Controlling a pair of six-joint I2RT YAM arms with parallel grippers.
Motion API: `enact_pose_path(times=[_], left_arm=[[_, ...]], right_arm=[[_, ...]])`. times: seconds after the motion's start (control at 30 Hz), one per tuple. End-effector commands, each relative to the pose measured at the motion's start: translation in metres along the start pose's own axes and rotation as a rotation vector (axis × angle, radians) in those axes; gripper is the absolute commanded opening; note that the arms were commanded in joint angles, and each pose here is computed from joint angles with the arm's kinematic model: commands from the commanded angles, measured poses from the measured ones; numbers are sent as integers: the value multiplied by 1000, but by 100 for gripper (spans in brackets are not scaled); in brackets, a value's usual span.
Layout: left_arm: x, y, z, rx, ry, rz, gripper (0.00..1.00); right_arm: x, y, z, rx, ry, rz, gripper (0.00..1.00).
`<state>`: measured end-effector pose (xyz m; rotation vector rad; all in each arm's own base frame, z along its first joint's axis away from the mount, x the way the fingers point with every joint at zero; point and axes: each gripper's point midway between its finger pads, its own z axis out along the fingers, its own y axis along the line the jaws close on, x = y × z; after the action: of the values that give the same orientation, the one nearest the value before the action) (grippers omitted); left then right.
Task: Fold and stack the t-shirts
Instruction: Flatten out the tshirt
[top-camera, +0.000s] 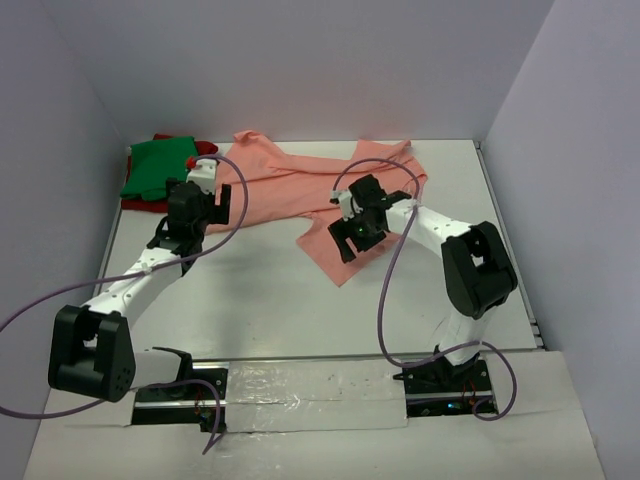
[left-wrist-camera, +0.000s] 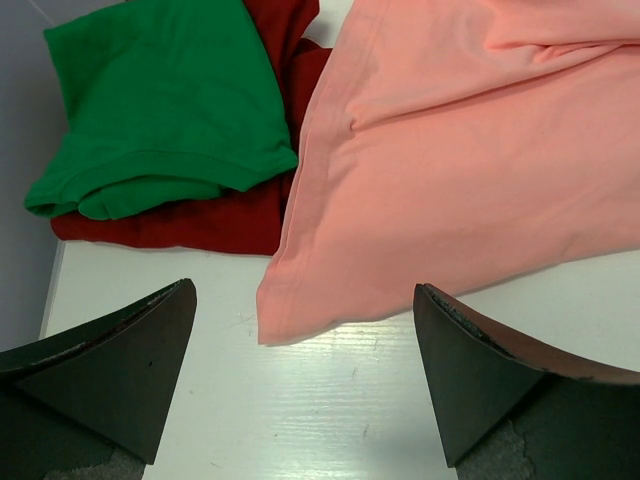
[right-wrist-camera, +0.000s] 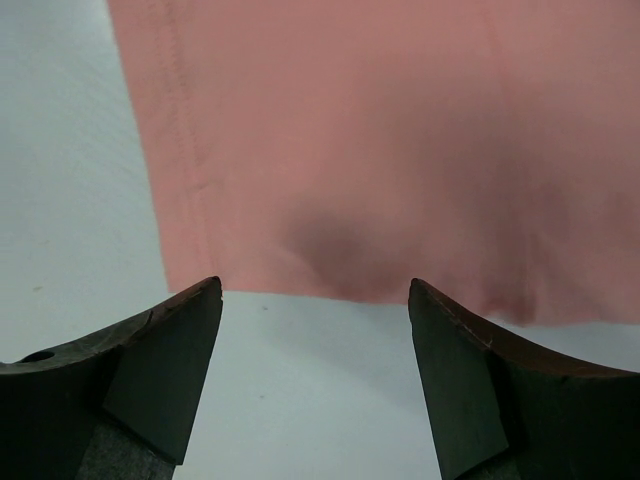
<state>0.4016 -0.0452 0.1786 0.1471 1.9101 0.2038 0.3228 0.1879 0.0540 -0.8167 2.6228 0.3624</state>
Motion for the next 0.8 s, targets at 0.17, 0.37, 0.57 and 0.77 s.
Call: enact_pose_path(times=[0.17,0.37,0.57,0.77], left_arm=[[-32,8,-8,-1,-73,-30,99],[-33,9,-10,3,-82,-37,99],[-34,12,-12,-6,-97,-35,99],[-28,15,-13,-14,-95,-33,99]], right_arm=[[37,40,16,-25,129,-131,81],[55,47,29,13,183,-176,81],[46,56,35,75,115,-254,75],[44,74,45,126,77,-365,69]])
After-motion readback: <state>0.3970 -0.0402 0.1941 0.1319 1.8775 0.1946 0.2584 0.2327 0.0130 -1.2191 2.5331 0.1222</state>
